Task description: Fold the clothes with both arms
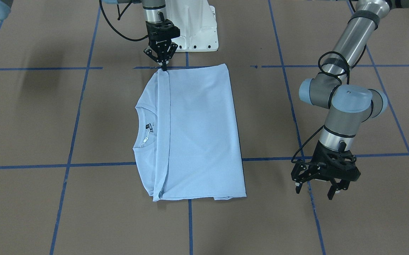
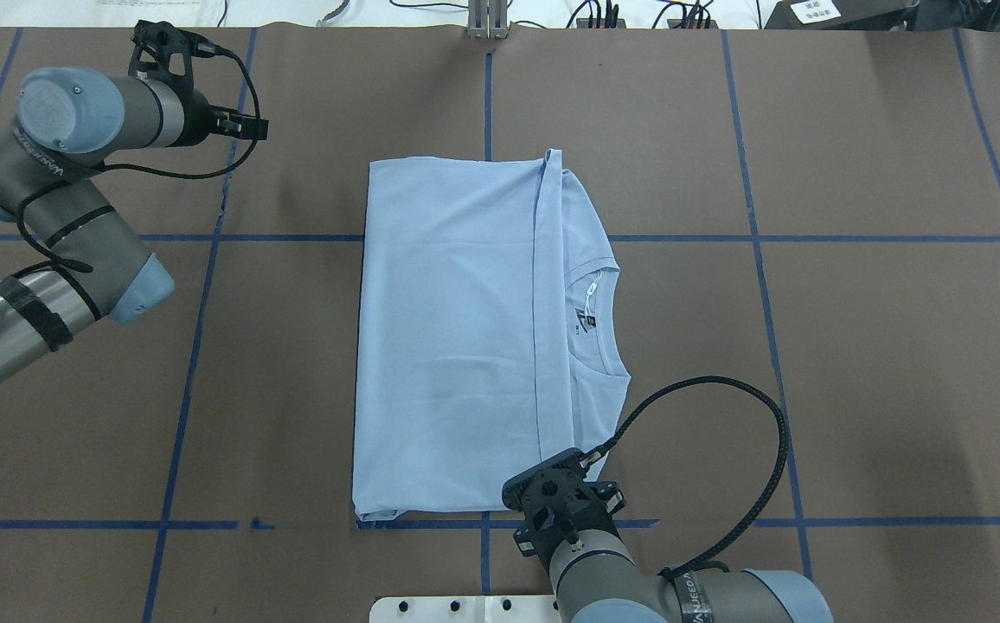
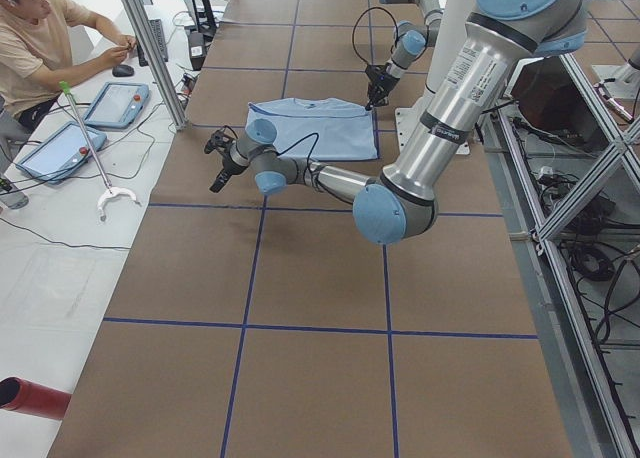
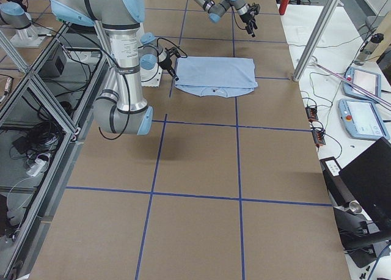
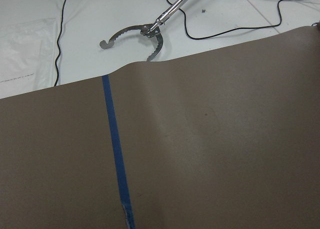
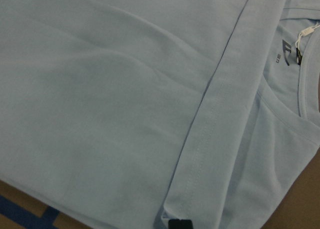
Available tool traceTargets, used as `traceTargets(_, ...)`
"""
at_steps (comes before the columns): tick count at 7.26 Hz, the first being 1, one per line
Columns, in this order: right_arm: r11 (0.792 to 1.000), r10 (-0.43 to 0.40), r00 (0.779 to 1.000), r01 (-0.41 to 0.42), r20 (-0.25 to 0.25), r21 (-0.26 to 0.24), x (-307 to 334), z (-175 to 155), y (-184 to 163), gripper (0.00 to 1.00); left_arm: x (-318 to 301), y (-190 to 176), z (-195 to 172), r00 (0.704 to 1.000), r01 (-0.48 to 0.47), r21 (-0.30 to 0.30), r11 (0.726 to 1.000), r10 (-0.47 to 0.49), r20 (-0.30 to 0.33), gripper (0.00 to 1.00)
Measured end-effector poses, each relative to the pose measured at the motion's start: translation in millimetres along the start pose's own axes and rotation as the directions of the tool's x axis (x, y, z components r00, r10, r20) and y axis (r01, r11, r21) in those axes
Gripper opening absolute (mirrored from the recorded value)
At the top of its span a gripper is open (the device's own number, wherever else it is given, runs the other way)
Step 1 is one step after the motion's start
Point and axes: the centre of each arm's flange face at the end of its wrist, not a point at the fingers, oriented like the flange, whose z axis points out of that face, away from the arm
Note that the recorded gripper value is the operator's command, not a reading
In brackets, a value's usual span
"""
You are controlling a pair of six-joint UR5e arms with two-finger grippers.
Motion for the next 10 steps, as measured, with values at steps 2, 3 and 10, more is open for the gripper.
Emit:
traceTargets(2, 0.999, 0.048, 0.999, -0.048, 0.015, 0.023, 8, -13, -16, 0.0, 0, 1, 0, 1.0, 0.001, -0.001, 1.0, -0.001, 0.0, 1.0)
traceTargets(3, 0.992, 0.124, 0.992, -0.125, 0.026, 0.023, 15, -20, -20, 0.0, 0, 3, 1, 1.0, 0.001, -0.004, 1.0, -0.001, 0.001, 1.0)
traceTargets(10, 0.735, 0.677, 0.734, -0.678, -0.043, -0.015, 36, -13, 68, 0.99, -2, 8, 0, 1.0, -0.002, -0.008, 1.0, 0.002, 0.001, 1.0)
